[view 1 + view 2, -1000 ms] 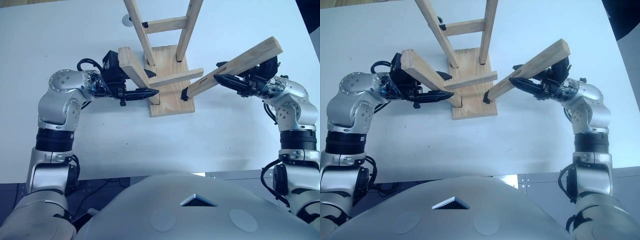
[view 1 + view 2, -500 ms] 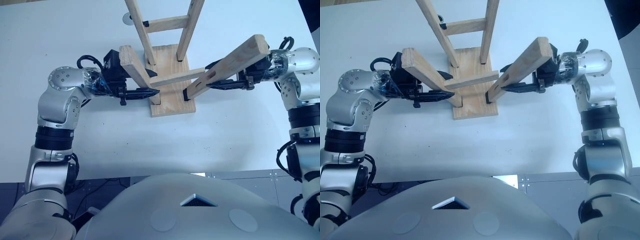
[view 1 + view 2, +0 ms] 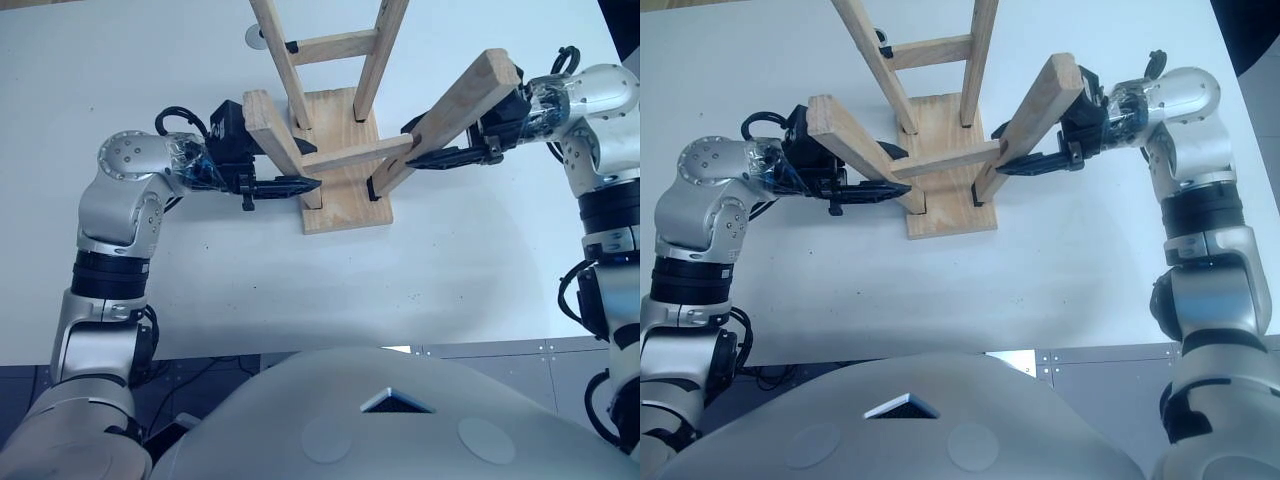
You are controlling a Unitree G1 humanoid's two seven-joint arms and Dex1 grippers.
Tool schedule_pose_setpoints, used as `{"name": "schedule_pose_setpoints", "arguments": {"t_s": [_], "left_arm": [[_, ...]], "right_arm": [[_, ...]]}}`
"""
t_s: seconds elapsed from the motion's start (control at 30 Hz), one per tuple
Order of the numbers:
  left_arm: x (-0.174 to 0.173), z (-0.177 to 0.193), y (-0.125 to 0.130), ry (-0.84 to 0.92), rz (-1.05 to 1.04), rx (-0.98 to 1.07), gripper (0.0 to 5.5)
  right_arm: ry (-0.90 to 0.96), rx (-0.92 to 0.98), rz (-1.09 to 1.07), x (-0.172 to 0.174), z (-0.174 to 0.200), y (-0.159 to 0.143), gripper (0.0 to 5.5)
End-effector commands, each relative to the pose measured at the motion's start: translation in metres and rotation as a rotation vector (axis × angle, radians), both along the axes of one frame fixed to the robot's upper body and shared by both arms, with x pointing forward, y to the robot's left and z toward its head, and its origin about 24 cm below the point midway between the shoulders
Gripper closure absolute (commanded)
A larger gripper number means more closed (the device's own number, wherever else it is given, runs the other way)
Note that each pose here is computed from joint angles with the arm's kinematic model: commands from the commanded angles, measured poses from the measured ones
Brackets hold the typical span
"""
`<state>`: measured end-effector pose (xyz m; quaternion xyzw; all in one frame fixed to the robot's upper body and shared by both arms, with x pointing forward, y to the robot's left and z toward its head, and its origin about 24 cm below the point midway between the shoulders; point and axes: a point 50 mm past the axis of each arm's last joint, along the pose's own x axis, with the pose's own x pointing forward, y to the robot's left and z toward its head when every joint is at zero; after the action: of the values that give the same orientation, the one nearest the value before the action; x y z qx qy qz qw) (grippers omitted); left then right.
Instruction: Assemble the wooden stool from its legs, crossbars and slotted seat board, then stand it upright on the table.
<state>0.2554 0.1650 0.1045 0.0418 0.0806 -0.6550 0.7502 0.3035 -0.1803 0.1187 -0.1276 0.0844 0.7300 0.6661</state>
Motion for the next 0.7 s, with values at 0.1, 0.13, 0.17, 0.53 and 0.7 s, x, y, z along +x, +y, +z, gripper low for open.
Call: {"name": "schedule_pose_setpoints", "arguments": {"t_s": [0.1,0.13,0.17,0.53,0.7], "left_arm": [[-0.005,-0.003,-0.014,0.022,-0.182,0.115,3.31],[-0.004,-0.004,-0.015,0.023,-0.186,0.137,3.32],[-0.003,-0.005,-0.015,0.024,-0.182,0.160,3.33],[-0.003,-0.009,-0.012,0.050,-0.172,0.270,3.34],[-0.006,0.016,-0.002,0.045,-0.166,0.195,2.31]], "right_arm": [[0.077,-0.281,-0.038,-0.008,-0.038,-0.001,3.47],[0.071,-0.279,-0.034,-0.008,-0.038,0.001,3.47],[0.065,-0.277,-0.030,-0.009,-0.038,0.003,3.47],[0.060,-0.321,-0.025,-0.022,-0.061,0.012,3.47],[0.078,-0.356,-0.034,-0.024,-0.065,0.005,3.47]]}}
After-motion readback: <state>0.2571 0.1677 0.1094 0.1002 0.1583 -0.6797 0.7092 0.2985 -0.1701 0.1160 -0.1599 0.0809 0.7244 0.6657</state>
